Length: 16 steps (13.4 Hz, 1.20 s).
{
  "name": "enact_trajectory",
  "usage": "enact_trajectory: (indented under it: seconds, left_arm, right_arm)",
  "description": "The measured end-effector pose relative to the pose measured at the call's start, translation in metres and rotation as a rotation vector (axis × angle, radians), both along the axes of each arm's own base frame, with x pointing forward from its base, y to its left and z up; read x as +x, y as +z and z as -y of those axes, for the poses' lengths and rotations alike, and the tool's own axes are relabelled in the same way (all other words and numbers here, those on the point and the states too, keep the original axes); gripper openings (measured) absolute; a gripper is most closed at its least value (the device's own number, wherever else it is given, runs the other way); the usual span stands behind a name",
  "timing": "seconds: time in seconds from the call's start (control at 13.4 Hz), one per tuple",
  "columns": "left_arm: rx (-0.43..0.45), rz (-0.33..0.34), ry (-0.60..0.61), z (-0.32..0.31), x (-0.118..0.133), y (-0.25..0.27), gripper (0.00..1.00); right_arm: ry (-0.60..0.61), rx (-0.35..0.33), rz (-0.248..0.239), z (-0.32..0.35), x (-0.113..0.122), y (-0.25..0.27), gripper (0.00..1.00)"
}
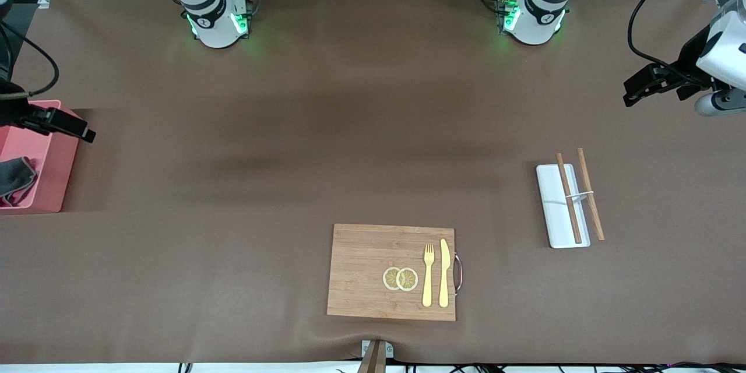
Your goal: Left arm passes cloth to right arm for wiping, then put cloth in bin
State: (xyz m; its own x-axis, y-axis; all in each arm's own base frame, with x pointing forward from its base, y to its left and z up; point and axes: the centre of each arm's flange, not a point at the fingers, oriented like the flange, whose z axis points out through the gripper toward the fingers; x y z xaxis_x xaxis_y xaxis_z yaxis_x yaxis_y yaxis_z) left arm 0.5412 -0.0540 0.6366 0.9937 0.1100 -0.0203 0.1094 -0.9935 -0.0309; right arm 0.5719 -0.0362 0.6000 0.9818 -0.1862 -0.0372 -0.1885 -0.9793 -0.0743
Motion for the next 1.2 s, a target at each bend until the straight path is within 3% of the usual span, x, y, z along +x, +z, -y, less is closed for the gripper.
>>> enact_trajectory:
  seconds: [0.3,1.2]
  left_arm:
    - [0.000,-0.001,0.000,0.000,0.000,0.000,1.00]
    - [-0.001,0.015,-0.010,-0.002,0.001,0.004,1.00]
  right_arm:
    - [0.027,-0.011,0.019,-0.016,-0.014,0.012,1.00]
    - [0.040,-0.041,0.016,-0.019,-0.014,0.005,1.00]
